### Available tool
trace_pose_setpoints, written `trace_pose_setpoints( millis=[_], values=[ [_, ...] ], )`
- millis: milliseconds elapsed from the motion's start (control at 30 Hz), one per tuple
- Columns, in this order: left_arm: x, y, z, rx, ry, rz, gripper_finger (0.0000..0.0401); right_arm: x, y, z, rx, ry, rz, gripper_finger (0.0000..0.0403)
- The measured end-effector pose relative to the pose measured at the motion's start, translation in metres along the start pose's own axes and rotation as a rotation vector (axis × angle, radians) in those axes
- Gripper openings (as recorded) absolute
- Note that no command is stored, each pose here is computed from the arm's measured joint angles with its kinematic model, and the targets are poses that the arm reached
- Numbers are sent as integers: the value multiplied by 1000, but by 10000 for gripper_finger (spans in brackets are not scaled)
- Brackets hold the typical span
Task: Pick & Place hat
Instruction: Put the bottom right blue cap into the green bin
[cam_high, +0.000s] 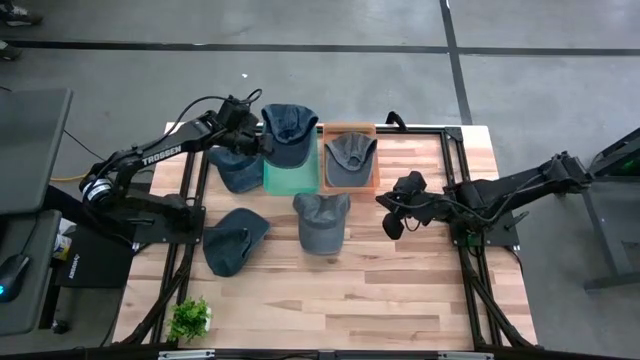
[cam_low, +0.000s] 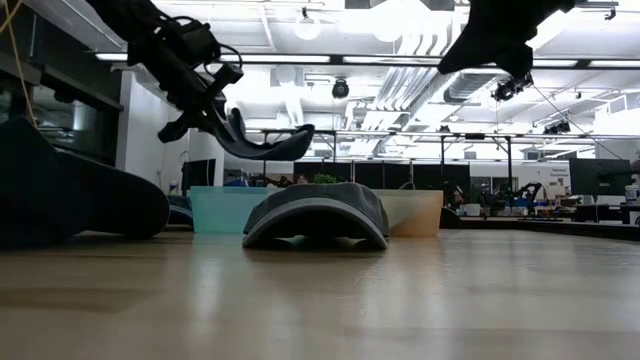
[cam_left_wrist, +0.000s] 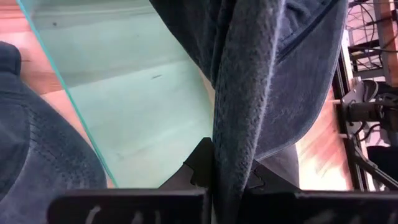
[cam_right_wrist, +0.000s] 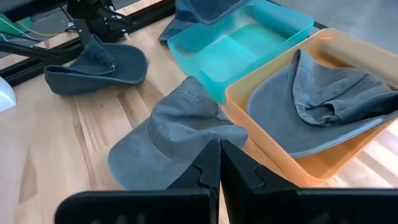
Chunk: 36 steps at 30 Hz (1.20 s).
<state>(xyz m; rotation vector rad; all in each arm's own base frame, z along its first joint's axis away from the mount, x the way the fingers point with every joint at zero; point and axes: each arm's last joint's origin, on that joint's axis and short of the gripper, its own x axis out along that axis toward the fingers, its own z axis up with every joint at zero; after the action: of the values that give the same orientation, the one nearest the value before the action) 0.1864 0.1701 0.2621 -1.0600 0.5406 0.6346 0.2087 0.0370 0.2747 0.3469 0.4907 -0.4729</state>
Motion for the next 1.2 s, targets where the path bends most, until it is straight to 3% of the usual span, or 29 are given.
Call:
trace_pose_setpoints(
  millis=[933,1200],
  values=[
    [44,23,-4,-144,166,137,10,6,-2,-8,0,14,23,0],
    [49,25,-5,-220,204,129,12,6,-2,-8,-3,14,22,0]
  ],
)
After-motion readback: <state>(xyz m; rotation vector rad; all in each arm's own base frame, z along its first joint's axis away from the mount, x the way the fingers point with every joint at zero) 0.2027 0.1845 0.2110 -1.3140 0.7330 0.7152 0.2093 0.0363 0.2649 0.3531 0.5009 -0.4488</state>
